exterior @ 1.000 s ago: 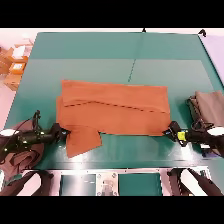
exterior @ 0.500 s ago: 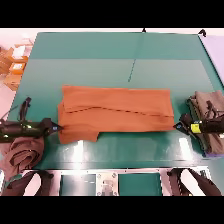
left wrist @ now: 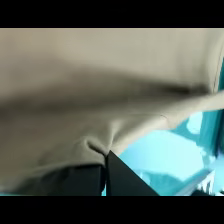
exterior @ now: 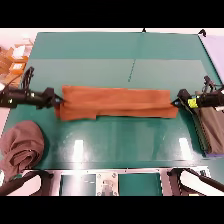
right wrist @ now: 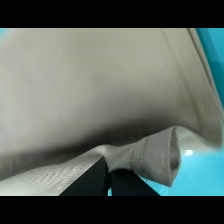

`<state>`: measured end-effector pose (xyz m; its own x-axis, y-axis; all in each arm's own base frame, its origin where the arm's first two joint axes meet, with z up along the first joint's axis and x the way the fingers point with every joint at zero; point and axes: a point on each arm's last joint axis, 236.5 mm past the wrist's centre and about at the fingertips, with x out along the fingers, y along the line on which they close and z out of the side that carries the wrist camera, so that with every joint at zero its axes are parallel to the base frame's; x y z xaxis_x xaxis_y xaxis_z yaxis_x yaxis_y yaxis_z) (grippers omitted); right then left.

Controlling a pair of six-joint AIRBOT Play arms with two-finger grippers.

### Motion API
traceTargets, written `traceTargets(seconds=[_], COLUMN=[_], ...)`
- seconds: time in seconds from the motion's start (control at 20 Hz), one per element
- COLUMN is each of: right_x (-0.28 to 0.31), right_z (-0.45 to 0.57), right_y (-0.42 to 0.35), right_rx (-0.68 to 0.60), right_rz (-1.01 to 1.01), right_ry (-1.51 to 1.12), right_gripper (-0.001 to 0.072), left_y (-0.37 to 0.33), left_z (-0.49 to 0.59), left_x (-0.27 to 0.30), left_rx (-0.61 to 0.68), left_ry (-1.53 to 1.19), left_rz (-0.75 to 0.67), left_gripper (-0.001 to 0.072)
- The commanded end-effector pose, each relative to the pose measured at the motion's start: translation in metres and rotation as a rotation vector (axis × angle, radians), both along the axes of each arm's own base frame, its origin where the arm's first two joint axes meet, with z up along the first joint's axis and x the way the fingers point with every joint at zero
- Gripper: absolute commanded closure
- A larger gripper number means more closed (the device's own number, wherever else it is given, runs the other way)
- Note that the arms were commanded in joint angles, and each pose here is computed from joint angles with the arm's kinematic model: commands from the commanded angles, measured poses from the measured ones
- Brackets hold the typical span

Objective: Fold the shirts.

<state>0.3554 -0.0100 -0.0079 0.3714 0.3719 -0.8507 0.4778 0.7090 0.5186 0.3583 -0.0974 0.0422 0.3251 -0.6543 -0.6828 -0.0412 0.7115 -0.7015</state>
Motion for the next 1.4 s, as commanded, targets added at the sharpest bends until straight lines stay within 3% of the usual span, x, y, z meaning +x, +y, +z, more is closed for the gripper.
traceTargets(seconds=[0.0,0.2,0.25,0.3,0.35,0.45,0.6,0.65,0.7,0.8,0.9,1.1,1.15,1.2,1.3,1.35], right_x=[0.051,0.101,0.114,0.125,0.133,0.136,0.105,0.089,0.076,0.060,0.051,0.050,0.052,0.055,0.059,0.061], right_z=[-0.015,-0.044,-0.048,-0.048,-0.043,-0.026,-0.019,-0.027,-0.036,-0.055,-0.077,-0.108,-0.111,-0.112,-0.108,-0.103], right_y=[-0.003,-0.003,-0.006,-0.007,-0.012,-0.030,-0.058,-0.066,-0.070,-0.070,-0.064,-0.036,-0.027,-0.019,-0.010,-0.008], right_rx=[0.027,0.044,0.050,0.064,0.063,0.039,0.048,0.051,0.053,0.075,0.101,0.189,0.212,0.230,0.237,0.238], right_rz=[-0.018,-0.023,-0.037,-0.047,-0.044,0.008,0.099,0.123,0.150,0.198,0.241,0.313,0.326,0.342,0.376,0.389], right_ry=[-0.009,-0.007,-0.020,-0.032,-0.049,-0.083,-0.029,0.017,0.050,0.086,0.116,0.144,0.137,0.125,0.102,0.097], right_gripper=[0.0699,0.0696,0.0594,0.0400,0.0288,0.0280,0.0272,0.0199,0.0189,0.0188,0.0189,0.0201,0.0249,0.0348,0.0667,0.0698], left_y=[0.006,-0.008,-0.012,-0.010,-0.008,-0.002,0.015,0.020,0.023,0.023,0.019,0.012,0.008,0.001,-0.022,-0.036], left_z=[-0.002,-0.051,-0.062,-0.069,-0.069,-0.058,-0.032,-0.023,-0.016,-0.009,-0.004,-0.004,-0.004,-0.004,-0.004,-0.004], left_x=[0.061,0.105,0.115,0.127,0.139,0.151,0.150,0.148,0.146,0.145,0.143,0.136,0.135,0.134,0.134,0.135], left_rx=[0.004,0.007,0.011,0.020,0.012,-0.001,-0.026,-0.034,-0.040,-0.044,-0.065,-0.079,-0.080,-0.079,-0.069,-0.063], left_ry=[-0.025,0.025,0.025,0.010,-0.013,-0.050,-0.054,-0.055,-0.057,-0.059,-0.056,-0.030,-0.028,-0.028,-0.050,-0.065], left_rz=[0.017,-0.006,0.003,0.031,0.066,0.104,0.068,0.052,0.040,0.021,0.011,-0.009,-0.017,-0.031,-0.071,-0.088], left_gripper=[0.0685,0.0682,0.0516,0.0219,0.0134,0.0133,0.0134,0.0135,0.0199,0.0473,0.0684,0.0685,0.0685,0.0685,0.0685,0.0685])
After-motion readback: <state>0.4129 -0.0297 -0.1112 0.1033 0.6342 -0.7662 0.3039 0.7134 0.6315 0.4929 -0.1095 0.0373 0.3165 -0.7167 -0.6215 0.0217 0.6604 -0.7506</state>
